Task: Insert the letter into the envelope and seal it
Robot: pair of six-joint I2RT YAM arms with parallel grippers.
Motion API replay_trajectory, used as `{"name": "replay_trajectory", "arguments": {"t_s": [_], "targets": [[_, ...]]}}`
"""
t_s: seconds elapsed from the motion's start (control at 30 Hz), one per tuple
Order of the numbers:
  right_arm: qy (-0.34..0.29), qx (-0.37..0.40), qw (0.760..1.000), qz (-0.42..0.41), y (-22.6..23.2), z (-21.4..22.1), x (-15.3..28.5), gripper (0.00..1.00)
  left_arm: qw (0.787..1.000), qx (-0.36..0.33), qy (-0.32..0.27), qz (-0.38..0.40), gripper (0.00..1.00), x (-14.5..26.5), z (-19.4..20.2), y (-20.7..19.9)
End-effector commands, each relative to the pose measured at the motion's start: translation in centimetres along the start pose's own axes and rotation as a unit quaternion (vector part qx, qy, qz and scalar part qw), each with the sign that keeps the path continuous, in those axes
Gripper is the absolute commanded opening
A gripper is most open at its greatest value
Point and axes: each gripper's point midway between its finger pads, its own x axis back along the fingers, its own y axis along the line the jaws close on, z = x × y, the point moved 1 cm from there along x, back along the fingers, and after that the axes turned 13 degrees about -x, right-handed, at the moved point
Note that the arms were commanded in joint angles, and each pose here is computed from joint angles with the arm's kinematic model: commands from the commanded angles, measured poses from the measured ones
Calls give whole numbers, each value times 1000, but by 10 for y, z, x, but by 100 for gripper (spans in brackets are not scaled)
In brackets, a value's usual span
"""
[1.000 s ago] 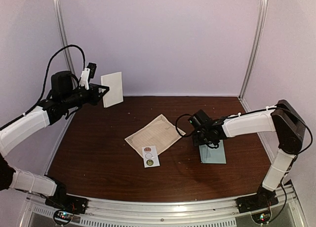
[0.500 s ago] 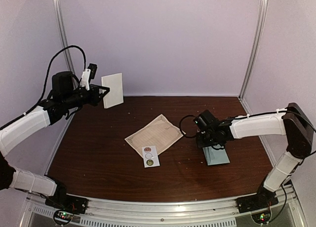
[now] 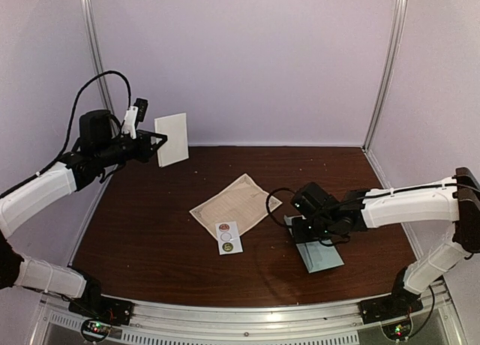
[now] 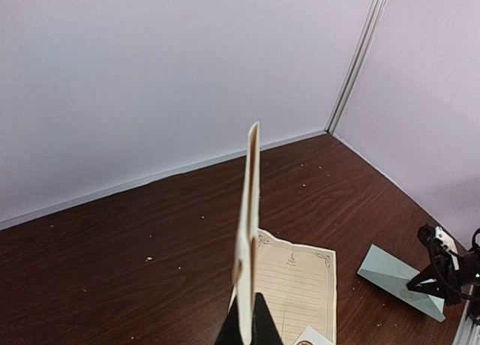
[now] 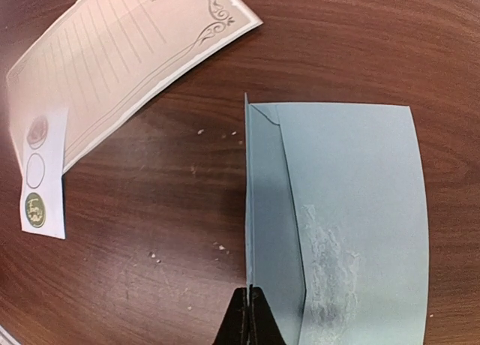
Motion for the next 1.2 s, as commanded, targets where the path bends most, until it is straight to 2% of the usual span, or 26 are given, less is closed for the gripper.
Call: {"name": "replay_trajectory", "arguments": {"t_s": [0.0,0.17,0.23,0.33,0.47,0.63,0.77,0.87,1.03,1.17], "targets": [[12,-23,999,-20,25,16,0,0,1000,-1,-24,3,0,5,-12,-1],[21,-18,999,-35,49,29,-1,0,1000,4,-21,5,0,4,-9,-1],[23,-18,999,-44,59,30,-2,4,1000,6,-20,6,0,3,-8,-1],[33,-17,997,-71,76,32,-3,19,1000,8,-19,6,0,3,-8,-1],[37,-17,993,-108,95,29,6,51,1000,8,-18,4,0,3,-7,-1],[-3,-14,993,-120,97,7,31,68,1000,13,-13,9,0,-1,-3,-2],[-32,-17,992,-118,84,-13,44,69,998,19,-12,60,0,-11,-6,-25],[-41,-26,992,-115,64,-24,41,68,995,52,-3,91,0,-21,-6,-49],[-48,-51,989,-127,28,-37,35,68,987,136,20,86,0,-35,7,-88],[-35,-72,985,-151,0,-34,29,66,968,221,52,107,0,-48,29,-131]]}}
